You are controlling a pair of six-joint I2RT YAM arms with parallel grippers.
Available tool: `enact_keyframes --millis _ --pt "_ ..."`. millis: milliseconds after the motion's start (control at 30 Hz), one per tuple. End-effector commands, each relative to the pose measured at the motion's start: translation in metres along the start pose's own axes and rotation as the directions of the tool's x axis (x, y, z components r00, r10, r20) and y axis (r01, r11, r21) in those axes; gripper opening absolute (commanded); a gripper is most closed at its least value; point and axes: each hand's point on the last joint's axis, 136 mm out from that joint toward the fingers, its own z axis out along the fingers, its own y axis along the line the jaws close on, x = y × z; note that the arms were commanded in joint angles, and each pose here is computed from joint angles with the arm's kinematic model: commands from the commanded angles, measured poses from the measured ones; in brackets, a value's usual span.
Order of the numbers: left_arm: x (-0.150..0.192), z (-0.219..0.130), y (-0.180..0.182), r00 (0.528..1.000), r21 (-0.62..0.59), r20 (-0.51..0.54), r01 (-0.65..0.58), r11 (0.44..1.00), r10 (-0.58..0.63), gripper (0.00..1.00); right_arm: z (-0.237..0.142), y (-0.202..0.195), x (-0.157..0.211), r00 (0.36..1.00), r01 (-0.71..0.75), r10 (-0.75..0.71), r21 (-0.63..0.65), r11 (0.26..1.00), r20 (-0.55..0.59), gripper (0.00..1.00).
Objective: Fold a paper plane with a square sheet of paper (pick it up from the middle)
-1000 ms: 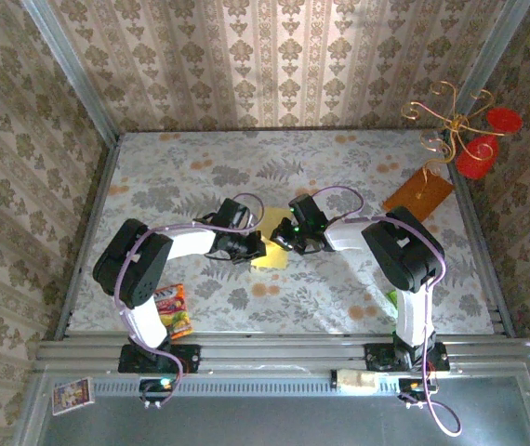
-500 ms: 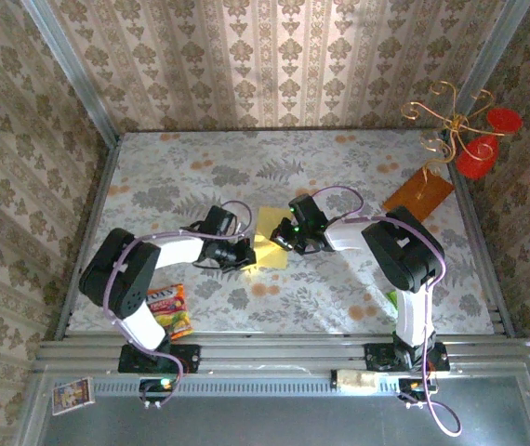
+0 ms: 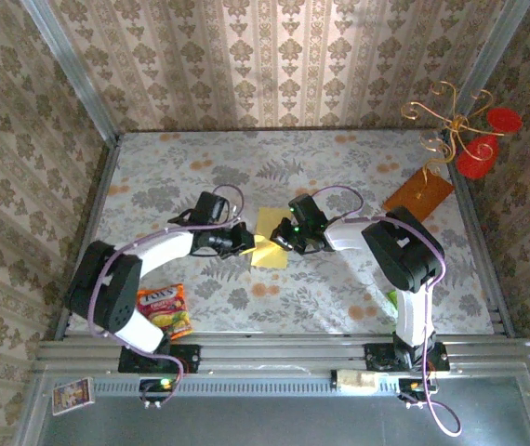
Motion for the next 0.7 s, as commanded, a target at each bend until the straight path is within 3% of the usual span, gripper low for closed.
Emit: enact_keyframes --millis 0,667 --pt "0.0 0.017 0.001 1.0 -0.013 -0.029 0.005 1.0 -0.005 0.0 0.008 -0.082 0.014 0.998 -0.059 0.065 0.273 0.96 -0.015 0.06" --pt "0.015 0.042 0.049 0.994 -0.168 -0.104 0.009 0.986 -0.027 0.0 0.006 -0.056 0.006 1.0 0.014 -0.008 0.202 0.979 -0.028 0.07"
